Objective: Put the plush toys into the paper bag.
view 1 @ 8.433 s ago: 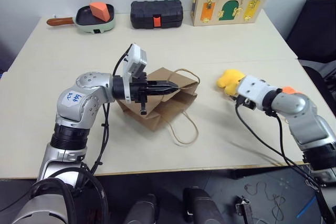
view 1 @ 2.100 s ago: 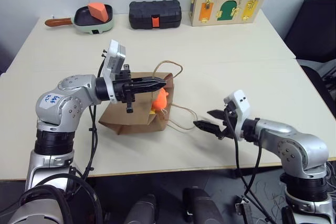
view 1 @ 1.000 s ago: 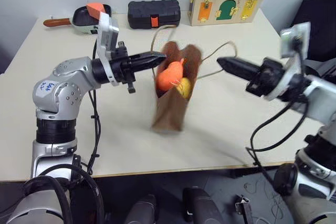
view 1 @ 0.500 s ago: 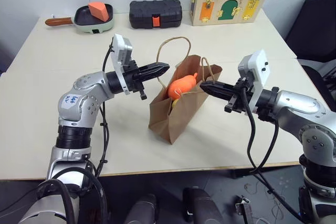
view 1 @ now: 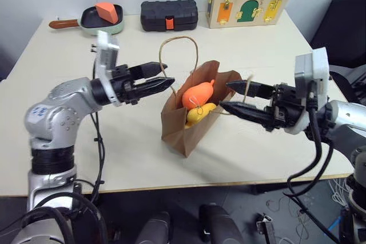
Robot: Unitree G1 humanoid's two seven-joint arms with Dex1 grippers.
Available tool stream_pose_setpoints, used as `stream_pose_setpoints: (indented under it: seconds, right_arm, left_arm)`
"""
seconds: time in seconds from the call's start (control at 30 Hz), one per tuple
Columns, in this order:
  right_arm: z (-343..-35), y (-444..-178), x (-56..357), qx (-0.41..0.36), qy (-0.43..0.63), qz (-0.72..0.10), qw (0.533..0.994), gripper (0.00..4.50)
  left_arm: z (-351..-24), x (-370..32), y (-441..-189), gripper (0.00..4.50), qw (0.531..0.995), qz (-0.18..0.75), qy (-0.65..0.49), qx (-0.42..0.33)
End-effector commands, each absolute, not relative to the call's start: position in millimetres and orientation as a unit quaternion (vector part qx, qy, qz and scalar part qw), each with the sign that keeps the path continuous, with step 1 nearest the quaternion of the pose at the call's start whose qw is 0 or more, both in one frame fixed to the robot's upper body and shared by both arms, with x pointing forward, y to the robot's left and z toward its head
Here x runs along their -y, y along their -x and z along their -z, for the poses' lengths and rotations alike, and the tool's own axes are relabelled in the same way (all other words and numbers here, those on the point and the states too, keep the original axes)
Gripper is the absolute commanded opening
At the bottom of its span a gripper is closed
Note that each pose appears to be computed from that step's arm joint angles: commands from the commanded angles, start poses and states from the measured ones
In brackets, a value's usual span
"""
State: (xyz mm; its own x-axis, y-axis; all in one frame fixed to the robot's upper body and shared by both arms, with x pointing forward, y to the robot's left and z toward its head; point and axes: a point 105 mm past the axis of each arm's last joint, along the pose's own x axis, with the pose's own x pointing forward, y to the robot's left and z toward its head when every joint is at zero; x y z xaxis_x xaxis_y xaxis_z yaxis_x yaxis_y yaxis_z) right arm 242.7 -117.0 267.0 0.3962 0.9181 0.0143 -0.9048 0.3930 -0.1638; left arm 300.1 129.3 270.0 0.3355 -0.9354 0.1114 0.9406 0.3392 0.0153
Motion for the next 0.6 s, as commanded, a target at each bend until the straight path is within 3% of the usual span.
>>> stream_pose_setpoints:
  seconds: [0.03,0.1,0.33,0.6]
  right_arm:
    - [-271,-232,129,0.058,0.090,-0.548,0.830,3.99]
    - [-269,-230,139,0.048,0.096,-0.542,0.833,4.46]
    - [-239,-208,151,-0.021,0.147,-0.581,0.800,4.46]
    - [-203,-207,131,-0.036,0.161,-0.592,0.789,4.46]
  left_arm:
    - [-265,-134,-268,4.26,0.811,0.585,0.011,0.028]
    - [-248,-134,-256,4.50,0.822,0.569,0.002,-0.004]
    - [-205,-113,-254,4.50,0.862,0.506,0.004,-0.020]
    - [-193,-91,-253,4.50,0.844,0.536,0.008,-0.004]
